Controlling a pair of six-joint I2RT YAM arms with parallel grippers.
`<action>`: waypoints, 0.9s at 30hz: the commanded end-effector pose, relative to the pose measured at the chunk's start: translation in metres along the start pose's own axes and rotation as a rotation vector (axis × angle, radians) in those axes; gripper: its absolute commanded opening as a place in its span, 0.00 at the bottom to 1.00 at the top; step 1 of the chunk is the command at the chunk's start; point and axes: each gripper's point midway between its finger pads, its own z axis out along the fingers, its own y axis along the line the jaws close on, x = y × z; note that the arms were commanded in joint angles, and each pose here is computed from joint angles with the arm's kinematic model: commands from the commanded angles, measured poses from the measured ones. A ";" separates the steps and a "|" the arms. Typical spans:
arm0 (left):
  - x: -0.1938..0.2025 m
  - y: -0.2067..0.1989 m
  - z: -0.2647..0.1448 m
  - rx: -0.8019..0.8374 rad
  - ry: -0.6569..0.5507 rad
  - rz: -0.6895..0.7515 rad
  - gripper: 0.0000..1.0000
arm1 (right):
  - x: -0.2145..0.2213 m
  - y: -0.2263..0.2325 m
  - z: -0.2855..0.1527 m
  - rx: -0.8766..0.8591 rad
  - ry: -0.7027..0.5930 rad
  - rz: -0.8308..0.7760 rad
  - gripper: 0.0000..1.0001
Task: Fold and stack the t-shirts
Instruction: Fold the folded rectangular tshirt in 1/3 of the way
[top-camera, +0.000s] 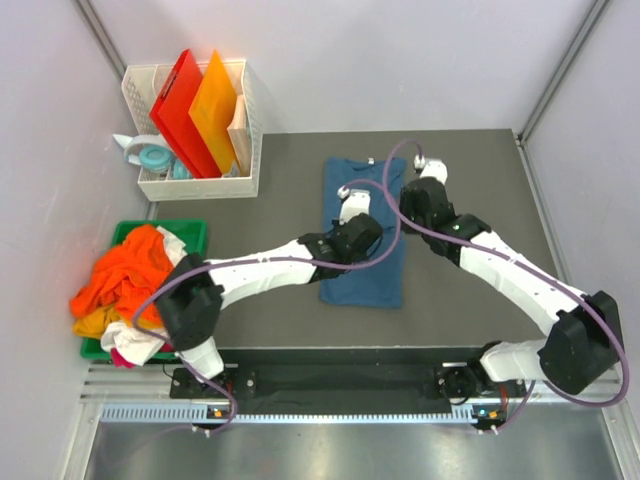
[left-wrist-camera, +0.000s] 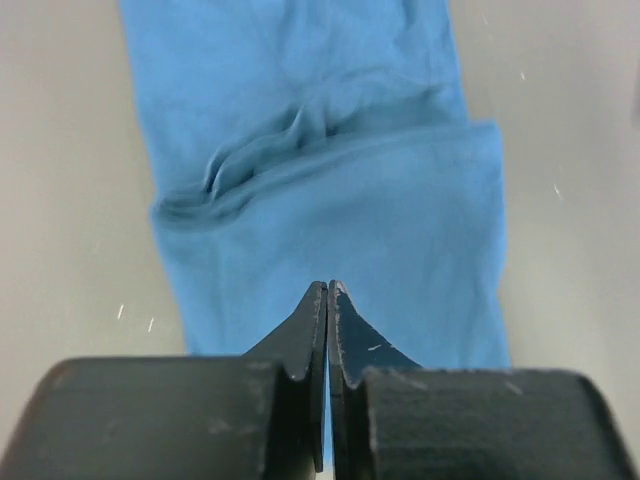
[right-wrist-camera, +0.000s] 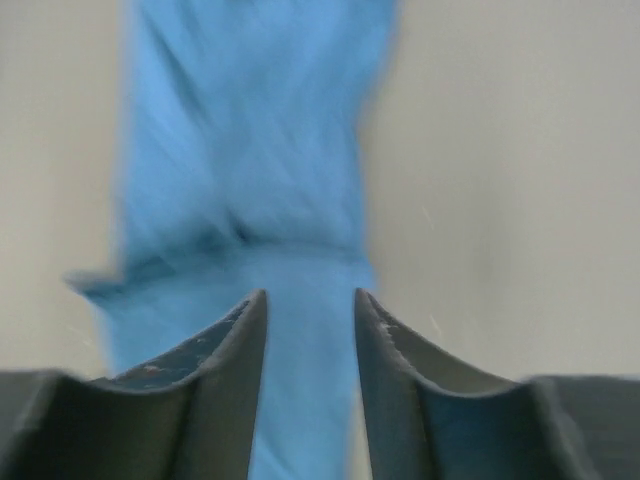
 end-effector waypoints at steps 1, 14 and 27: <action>-0.008 0.004 0.039 -0.053 0.018 0.065 0.00 | 0.032 -0.019 -0.014 0.031 0.043 -0.002 0.34; -0.002 0.040 0.101 -0.079 0.090 -0.005 0.00 | 0.039 -0.031 -0.041 0.024 0.040 0.018 0.22; 0.043 0.097 0.173 -0.208 0.249 -0.009 0.00 | 0.054 -0.041 -0.047 0.046 0.084 -0.021 0.24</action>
